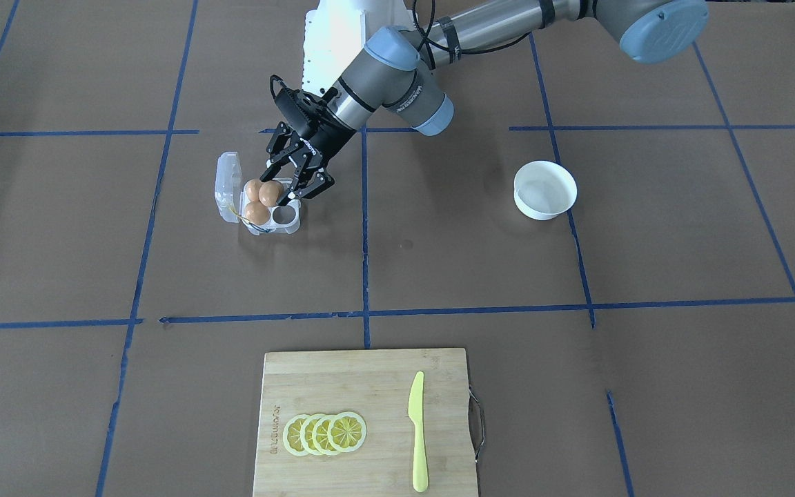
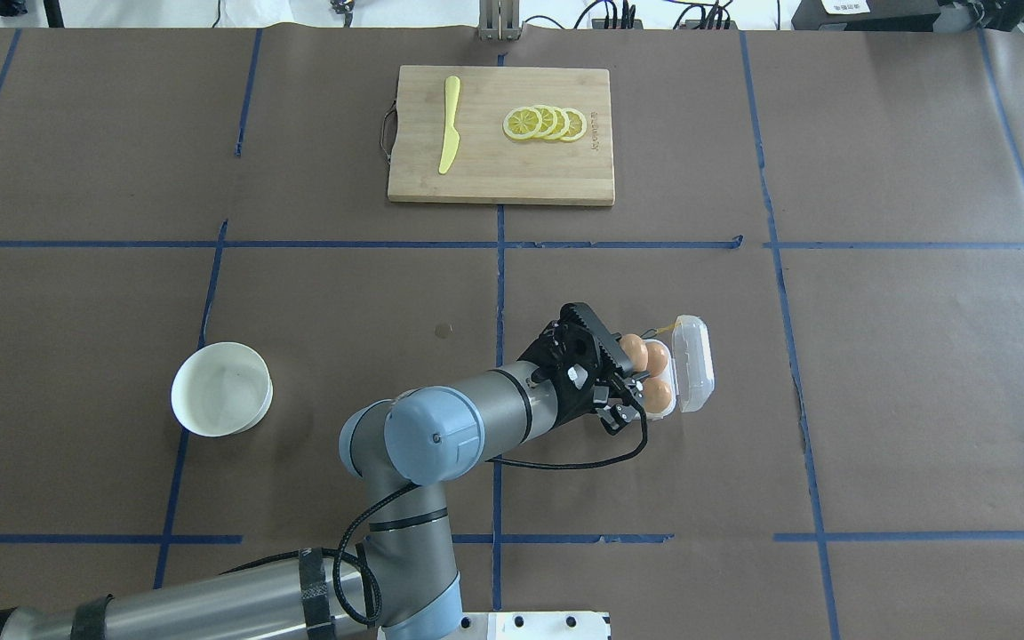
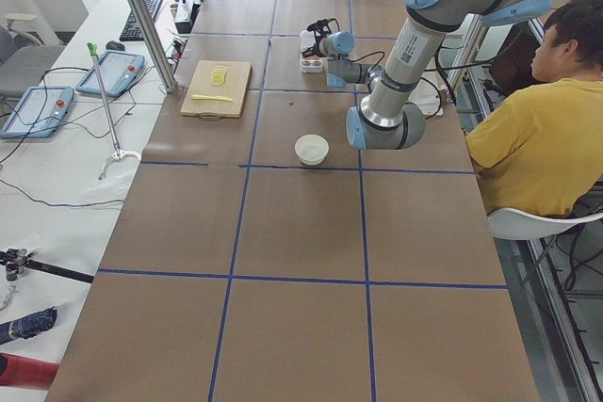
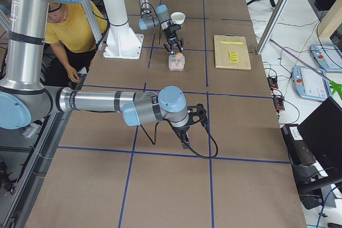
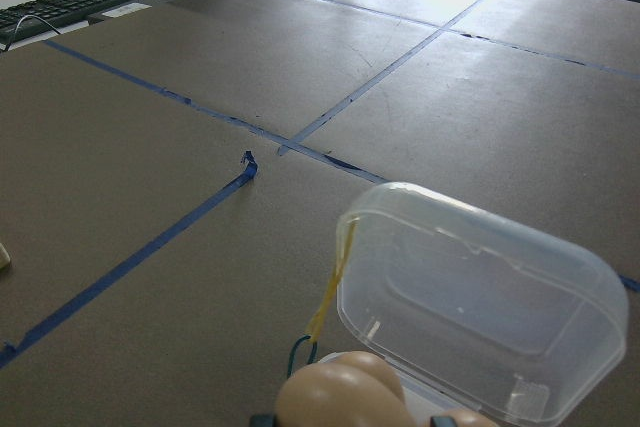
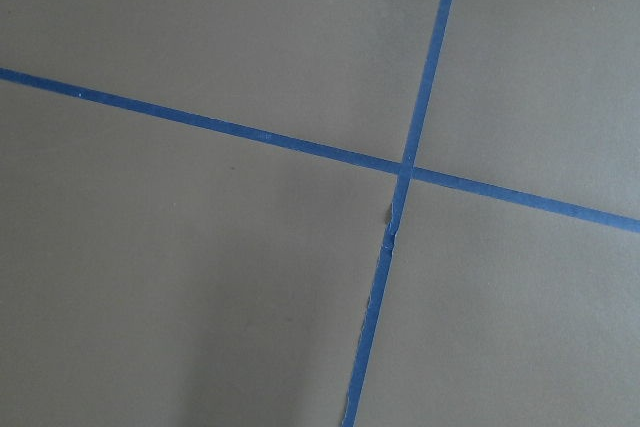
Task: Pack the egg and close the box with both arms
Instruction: 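Lower the egg into the empty slot of the egg box and release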
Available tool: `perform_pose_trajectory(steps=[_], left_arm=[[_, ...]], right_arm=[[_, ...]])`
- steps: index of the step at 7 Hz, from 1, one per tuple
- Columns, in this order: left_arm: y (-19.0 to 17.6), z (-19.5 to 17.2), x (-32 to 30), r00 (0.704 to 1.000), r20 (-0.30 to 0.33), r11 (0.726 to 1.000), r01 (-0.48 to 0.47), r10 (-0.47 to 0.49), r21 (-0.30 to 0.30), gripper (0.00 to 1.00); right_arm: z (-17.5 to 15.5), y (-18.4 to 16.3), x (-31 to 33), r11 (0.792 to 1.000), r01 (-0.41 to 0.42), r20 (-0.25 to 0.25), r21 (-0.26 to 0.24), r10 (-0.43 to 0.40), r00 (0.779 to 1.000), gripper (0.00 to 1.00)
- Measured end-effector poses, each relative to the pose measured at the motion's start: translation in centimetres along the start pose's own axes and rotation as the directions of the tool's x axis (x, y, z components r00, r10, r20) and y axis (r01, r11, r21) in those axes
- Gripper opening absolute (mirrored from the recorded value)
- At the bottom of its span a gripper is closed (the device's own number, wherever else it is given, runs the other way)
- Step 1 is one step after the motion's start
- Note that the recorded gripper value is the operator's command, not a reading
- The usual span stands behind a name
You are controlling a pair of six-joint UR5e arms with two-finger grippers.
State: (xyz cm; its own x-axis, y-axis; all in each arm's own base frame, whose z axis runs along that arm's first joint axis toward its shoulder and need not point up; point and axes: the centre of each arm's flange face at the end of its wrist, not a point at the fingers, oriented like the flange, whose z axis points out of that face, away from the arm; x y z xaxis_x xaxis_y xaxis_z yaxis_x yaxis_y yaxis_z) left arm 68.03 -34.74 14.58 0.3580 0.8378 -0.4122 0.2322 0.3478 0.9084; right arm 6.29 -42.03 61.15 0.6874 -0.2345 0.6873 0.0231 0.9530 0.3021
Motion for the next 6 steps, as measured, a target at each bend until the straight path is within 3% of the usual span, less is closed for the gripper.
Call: perform_pose_trajectory(steps=[4, 6], left_arm=[[1.8, -1.6, -0.6, 1.000, -0.007, 1.000, -0.007, 0.007, -0.009, 0.47], [1.8, -1.6, -0.3, 1.000, -0.011, 1.000, -0.008, 0.008, -0.010, 0.57]], right_arm=[[-0.1, 0.0, -0.1, 1.000, 0.001, 0.006, 0.001, -0.001, 1.000, 1.00], [-0.1, 0.0, -0.1, 1.000, 0.001, 0.006, 0.002, -0.001, 1.000, 1.00]])
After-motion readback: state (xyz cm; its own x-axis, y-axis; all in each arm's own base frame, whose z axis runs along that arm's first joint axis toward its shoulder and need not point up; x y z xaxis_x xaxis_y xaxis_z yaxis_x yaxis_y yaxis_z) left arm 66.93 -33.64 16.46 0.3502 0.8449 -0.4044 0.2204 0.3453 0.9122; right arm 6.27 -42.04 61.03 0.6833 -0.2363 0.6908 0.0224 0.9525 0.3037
